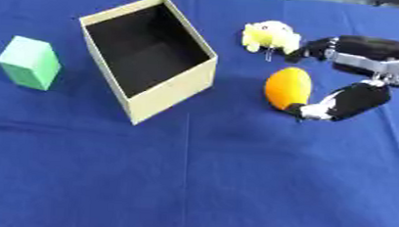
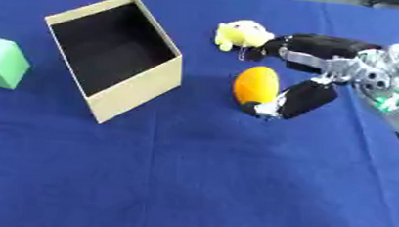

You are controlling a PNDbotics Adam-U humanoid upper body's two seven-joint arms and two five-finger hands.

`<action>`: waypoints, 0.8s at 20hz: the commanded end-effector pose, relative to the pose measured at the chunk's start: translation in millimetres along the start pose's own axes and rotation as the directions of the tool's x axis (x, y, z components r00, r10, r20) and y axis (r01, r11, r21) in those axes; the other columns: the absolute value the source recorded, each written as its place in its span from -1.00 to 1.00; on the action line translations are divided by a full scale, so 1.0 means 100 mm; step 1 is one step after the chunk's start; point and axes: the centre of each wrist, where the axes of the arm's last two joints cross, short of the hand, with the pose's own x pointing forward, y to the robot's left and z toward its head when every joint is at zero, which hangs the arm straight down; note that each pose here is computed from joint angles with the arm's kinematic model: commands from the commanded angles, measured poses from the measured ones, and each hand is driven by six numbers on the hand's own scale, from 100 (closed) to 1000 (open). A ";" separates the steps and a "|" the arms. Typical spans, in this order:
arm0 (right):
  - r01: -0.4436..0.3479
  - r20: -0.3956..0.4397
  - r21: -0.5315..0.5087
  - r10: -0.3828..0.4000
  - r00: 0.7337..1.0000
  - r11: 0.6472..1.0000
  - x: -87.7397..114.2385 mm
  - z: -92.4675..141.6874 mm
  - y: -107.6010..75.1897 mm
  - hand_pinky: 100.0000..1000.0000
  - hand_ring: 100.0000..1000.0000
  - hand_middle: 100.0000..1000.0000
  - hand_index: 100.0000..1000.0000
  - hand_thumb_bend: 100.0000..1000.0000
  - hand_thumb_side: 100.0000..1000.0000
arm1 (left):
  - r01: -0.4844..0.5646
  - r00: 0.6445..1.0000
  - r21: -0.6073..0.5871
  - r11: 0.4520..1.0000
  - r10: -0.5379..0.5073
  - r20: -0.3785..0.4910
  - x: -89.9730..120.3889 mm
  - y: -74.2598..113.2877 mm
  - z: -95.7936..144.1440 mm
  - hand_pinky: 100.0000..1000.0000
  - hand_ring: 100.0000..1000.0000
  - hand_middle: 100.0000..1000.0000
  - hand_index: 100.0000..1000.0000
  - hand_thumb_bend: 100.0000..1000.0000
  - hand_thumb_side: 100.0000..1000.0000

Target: Pick up objects on the table and place them in the box.

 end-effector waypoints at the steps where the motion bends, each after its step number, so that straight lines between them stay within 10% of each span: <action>1: -0.026 -0.014 -0.020 0.026 1.000 0.999 -0.01 0.03 -0.07 0.77 0.90 0.72 0.90 -0.24 0.12 | -0.001 1.000 0.010 1.000 0.000 0.031 0.04 0.05 -0.06 -0.05 0.30 0.36 0.59 -0.62 1.00; 8: -0.026 -0.021 -0.022 0.026 0.999 0.999 -0.02 0.04 -0.08 0.76 0.92 0.73 0.88 -0.14 0.09 | 0.000 1.000 0.010 1.000 0.000 0.030 0.04 0.05 -0.06 -0.05 0.32 0.37 0.59 -0.66 1.00; 16: -0.018 -0.217 -0.030 0.011 0.976 0.999 -0.37 -0.16 -0.03 0.76 0.92 0.73 0.88 -0.14 0.09 | -0.008 0.999 0.003 1.000 0.008 0.035 0.05 0.03 -0.06 -0.06 0.32 0.37 0.59 -0.66 1.00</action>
